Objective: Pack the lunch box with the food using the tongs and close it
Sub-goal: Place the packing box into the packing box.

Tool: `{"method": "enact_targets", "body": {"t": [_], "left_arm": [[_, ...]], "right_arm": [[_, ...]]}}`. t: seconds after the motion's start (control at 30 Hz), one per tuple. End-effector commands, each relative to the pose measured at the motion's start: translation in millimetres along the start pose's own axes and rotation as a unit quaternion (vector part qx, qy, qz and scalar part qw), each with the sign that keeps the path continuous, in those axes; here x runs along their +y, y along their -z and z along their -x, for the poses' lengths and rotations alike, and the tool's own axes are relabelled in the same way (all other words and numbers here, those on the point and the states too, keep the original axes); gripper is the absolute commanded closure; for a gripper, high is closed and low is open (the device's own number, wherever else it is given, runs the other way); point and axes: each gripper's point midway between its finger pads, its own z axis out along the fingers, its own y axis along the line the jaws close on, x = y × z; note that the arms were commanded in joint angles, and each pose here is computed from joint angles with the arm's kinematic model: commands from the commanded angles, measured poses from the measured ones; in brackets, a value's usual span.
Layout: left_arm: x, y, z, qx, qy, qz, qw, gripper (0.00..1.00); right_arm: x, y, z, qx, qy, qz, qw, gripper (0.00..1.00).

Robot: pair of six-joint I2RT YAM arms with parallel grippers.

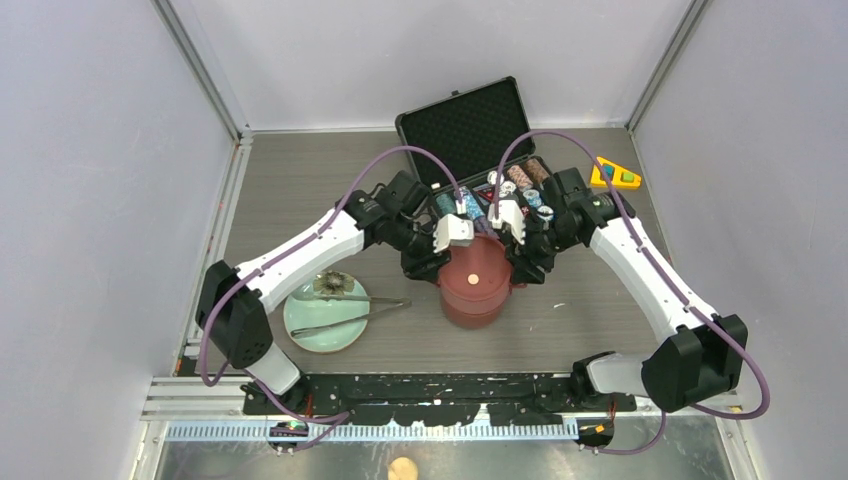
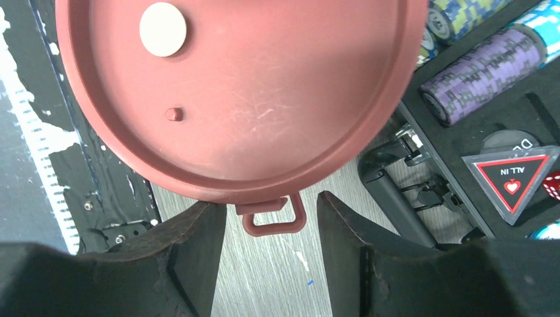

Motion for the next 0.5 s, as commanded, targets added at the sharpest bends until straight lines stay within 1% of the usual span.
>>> {"method": "enact_targets", "body": {"t": [0.0,0.33,0.47], "left_arm": [[-4.6,18.0,34.7,-0.094,-0.014,-0.007,0.995,0.53],[-5.2,13.1,28.6,-0.097,-0.017,-0.022,0.995,0.50],[-5.6,9.9,22.9,-0.092,-0.016,-0.023,0.995,0.48]], "right_arm": [[-8.0,21.0,38.3,-0.080,0.008,-0.025,0.996,0.39],[1.2,5.2,7.3,-0.049,0.000,-0.008,0.999,0.38],[-3.1,-0.3,-10.2,-0.021,0.009,-0.018,1.000,0.38]]}}
